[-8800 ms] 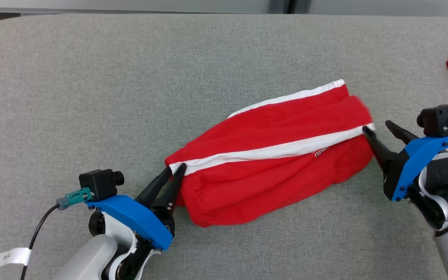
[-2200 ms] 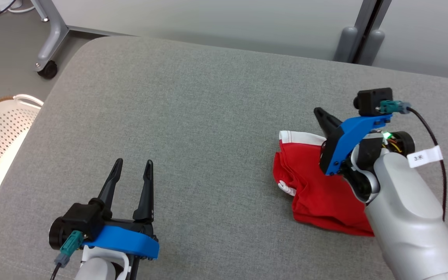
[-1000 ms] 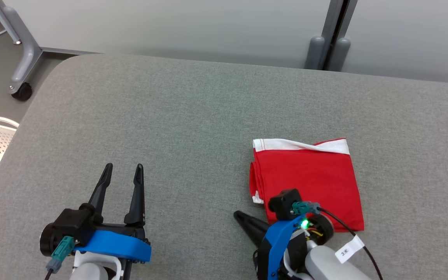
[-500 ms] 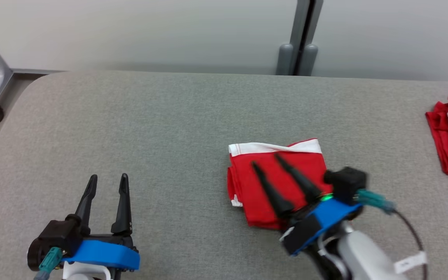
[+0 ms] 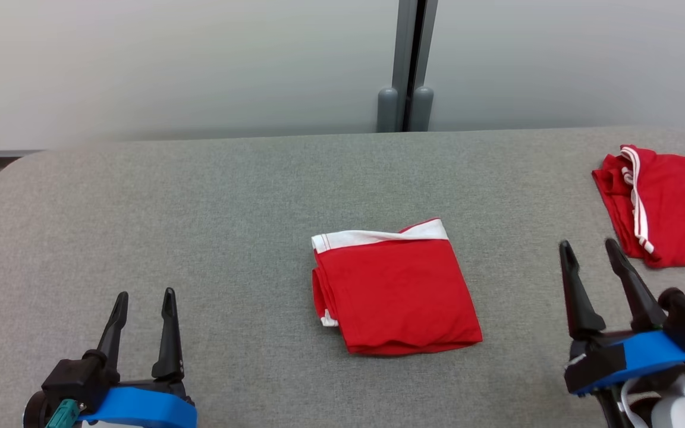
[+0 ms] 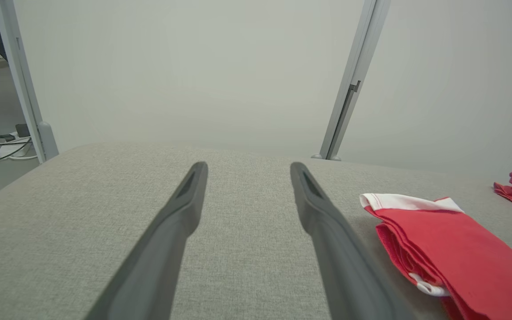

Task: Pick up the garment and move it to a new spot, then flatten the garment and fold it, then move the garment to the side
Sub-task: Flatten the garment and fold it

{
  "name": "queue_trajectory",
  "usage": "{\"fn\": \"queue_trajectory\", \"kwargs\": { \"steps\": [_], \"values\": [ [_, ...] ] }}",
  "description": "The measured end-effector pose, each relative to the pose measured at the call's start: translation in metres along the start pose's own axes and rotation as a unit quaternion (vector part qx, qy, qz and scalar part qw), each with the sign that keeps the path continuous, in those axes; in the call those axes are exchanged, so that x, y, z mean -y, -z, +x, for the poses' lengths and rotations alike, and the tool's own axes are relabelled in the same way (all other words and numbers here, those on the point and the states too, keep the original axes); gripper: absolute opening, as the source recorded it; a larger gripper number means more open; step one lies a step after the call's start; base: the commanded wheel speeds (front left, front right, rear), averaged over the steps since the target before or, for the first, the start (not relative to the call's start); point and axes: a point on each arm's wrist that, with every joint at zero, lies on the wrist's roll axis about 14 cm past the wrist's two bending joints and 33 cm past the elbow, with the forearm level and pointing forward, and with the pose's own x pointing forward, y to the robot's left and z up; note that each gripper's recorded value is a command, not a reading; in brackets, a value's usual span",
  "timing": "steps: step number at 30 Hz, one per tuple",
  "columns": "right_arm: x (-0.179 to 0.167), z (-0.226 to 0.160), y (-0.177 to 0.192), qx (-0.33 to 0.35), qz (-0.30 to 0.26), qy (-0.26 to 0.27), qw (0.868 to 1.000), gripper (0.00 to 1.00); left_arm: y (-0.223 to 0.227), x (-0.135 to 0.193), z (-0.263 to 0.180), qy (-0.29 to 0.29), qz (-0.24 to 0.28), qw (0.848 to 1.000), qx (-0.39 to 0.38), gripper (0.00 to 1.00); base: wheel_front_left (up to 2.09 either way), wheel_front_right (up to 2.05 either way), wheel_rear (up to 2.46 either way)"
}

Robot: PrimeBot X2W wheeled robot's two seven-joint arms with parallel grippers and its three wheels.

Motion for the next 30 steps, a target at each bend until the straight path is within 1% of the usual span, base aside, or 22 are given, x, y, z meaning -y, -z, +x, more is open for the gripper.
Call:
{"fn": "queue_trajectory", "kwargs": {
  "steps": [4,8,14,22,30],
  "values": [
    [0.022,-0.018,0.009,-0.024,-0.009,0.035,0.999,1.00,-0.002,0.001,-0.001,0.003,0.003,1.000,0.002,1.00,0.00,0.00,0.00],
    [0.028,-0.031,0.012,-0.036,-0.015,0.045,0.998,1.00,-0.001,0.004,-0.004,0.007,0.006,1.000,0.001,1.00,0.00,0.00,0.00],
    [0.025,-0.042,0.016,-0.048,-0.012,0.044,0.998,1.00,0.002,0.008,-0.006,0.013,0.009,1.000,-0.006,1.00,0.00,0.00,0.00],
    [0.024,-0.043,0.029,-0.060,0.000,0.041,0.997,1.00,0.007,0.003,-0.011,0.001,0.010,1.000,-0.021,1.00,0.00,0.00,0.00],
    [0.019,-0.040,0.032,-0.061,0.006,0.033,0.998,1.00,0.006,0.001,-0.014,-0.002,0.013,1.000,-0.022,1.00,0.00,0.00,0.00]
  ]
}}
